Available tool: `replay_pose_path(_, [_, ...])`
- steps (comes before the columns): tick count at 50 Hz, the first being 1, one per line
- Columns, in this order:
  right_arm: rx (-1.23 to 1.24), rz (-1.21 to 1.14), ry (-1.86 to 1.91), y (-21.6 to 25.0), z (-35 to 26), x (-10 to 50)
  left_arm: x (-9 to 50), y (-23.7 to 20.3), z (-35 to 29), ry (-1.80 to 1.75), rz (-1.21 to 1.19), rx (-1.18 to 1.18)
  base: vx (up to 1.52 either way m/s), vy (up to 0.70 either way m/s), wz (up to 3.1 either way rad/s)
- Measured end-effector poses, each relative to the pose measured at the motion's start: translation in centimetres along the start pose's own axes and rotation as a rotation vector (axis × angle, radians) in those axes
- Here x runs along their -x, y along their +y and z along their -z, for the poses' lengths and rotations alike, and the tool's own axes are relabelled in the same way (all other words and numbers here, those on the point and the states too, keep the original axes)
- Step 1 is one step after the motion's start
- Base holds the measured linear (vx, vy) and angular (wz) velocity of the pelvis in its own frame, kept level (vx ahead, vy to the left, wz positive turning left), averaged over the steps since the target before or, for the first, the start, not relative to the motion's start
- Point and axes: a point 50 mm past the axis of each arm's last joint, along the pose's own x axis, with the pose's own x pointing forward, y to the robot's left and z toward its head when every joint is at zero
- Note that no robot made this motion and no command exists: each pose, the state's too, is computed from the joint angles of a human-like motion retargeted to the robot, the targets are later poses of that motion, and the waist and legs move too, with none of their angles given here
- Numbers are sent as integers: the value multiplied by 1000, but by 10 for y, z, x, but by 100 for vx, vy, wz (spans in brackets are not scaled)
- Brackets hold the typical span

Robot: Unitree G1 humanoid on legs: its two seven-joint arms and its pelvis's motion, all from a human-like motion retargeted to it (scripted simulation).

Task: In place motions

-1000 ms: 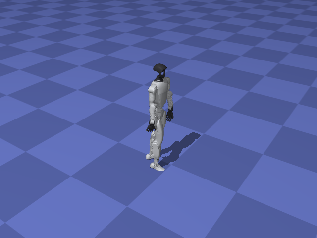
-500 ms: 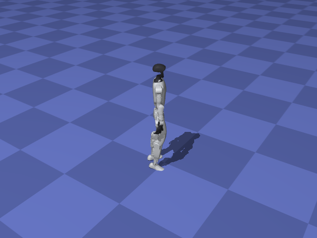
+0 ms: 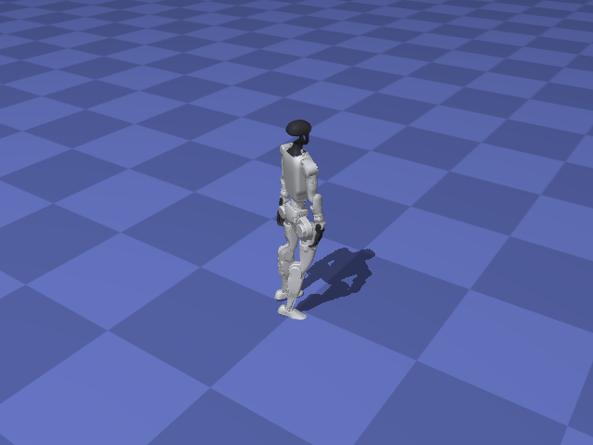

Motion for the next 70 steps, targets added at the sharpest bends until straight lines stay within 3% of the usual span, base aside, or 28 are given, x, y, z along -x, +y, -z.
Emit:
replay_pose_path(29, [-100,-6,101,-2,27,1,2,12,-1,23,27,-40,-22,-2,-93])
replay_pose_path(50, [82,144,83,-20,0,5,-1,-6,7,52,110,-144,-13,17,-134])
replay_pose_path(63, [-147,38,111,-3,15,2,-1,-26,-4,22,175,-221,0,2,-65])
replay_pose_path(70, [-80,62,123,-10,13,4,0,-24,-12,3,173,-227,0,0,0])
